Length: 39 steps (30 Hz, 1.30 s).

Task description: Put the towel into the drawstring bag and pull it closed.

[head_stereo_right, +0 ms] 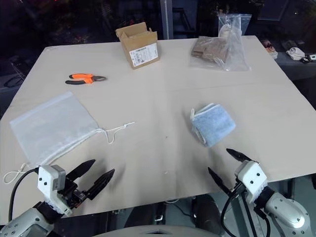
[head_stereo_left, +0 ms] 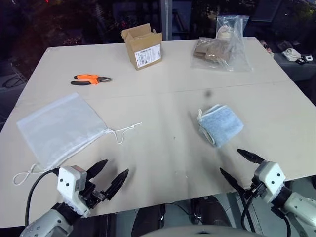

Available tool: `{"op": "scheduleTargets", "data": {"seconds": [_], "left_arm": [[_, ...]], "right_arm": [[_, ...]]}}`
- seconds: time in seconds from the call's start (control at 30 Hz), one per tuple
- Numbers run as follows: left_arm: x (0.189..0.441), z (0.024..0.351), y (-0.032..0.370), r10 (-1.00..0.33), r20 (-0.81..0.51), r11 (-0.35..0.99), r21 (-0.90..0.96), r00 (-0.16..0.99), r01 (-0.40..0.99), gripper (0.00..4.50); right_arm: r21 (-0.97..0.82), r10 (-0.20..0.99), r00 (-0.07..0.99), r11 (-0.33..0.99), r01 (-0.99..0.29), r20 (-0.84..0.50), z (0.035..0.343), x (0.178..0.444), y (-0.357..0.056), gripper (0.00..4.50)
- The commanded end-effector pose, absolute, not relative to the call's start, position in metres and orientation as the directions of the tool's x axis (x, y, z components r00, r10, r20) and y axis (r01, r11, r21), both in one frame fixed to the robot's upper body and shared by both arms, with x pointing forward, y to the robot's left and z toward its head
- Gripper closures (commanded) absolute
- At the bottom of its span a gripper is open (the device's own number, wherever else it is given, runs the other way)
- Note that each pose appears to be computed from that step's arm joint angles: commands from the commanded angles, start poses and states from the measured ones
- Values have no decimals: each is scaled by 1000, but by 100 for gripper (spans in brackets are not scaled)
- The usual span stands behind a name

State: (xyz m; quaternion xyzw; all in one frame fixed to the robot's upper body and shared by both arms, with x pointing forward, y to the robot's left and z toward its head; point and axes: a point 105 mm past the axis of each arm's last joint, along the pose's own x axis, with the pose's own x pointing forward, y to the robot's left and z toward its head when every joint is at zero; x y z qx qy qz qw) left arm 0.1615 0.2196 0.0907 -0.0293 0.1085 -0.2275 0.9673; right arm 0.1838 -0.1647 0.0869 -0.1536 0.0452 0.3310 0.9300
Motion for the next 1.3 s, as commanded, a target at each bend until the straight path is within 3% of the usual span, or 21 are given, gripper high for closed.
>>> {"op": "scheduleTargets", "data": {"seconds": [0.03,0.17,0.27,0.37,0.53,0.87,1.3], "left_arm": [[174,107,225,-401,-125,916,-26,908,401,3],[206,134,242,-243,-10,956,167,970,241,3],[215,141,258,-141,24,919,374,990,122,3],[216,139,272,-31,14,806,592,999,17,3],[201,126,289,2,-56,620,784,998,43,3],[195,117,337,182,-11,359,932,983,-57,3],[219,111,344,219,-28,379,923,975,-59,3]], "right_arm": [[-317,607,789,732,-603,-98,103,192,-163,0],[-382,714,700,649,-658,8,129,207,-146,0],[-417,844,534,503,-757,49,147,201,-125,0],[-430,915,399,380,-819,48,155,196,-111,0],[-424,958,276,280,-861,73,168,188,-90,0],[-422,958,276,280,-862,73,172,188,-79,0],[-414,934,352,346,-842,64,162,196,-77,0]]}}
